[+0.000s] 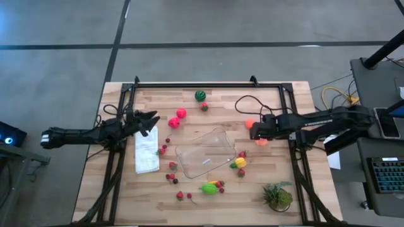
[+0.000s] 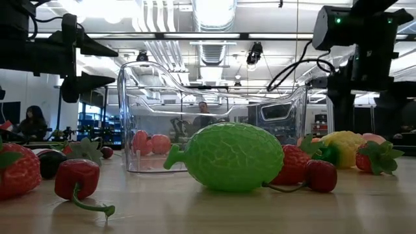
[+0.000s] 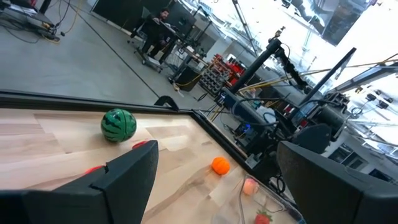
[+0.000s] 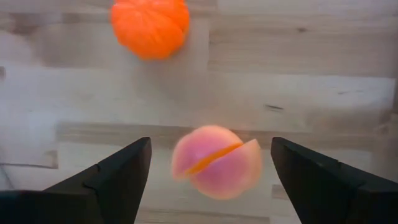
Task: Pick and placing Produce into tupperware
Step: Put the peach into the transparent bin
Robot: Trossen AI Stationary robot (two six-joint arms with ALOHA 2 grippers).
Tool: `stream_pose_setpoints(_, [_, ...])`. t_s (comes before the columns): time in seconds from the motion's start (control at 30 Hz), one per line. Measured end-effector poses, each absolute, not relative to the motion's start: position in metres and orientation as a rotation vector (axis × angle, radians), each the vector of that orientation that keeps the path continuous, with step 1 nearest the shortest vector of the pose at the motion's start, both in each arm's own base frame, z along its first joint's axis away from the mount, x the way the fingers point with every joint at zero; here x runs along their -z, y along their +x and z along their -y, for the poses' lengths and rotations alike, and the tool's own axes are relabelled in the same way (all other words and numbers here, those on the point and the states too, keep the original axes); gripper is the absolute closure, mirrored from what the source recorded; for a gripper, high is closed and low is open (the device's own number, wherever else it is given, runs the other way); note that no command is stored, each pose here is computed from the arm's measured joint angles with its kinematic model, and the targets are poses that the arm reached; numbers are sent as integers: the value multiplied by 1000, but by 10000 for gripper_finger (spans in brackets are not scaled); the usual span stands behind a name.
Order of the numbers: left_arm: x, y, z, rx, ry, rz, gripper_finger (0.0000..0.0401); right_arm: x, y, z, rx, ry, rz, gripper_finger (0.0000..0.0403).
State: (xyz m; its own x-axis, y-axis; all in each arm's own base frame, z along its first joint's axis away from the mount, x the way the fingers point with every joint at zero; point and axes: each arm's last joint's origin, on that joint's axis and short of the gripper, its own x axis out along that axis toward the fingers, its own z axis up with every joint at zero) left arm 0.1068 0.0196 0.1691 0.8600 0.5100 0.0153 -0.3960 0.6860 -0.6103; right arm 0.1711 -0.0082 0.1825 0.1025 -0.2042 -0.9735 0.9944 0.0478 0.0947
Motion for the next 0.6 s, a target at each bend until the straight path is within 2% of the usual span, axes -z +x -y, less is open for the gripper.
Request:
stream_pose_setpoints(0.2, [-169,107,-20,-512,-635,187,86,-165,173,7,1224,1070,-1114,83])
stream_pose_setpoints(0.6, [-169,107,-20,-513,-635,185,86,-152,185,4,1179,1113,-1189,84])
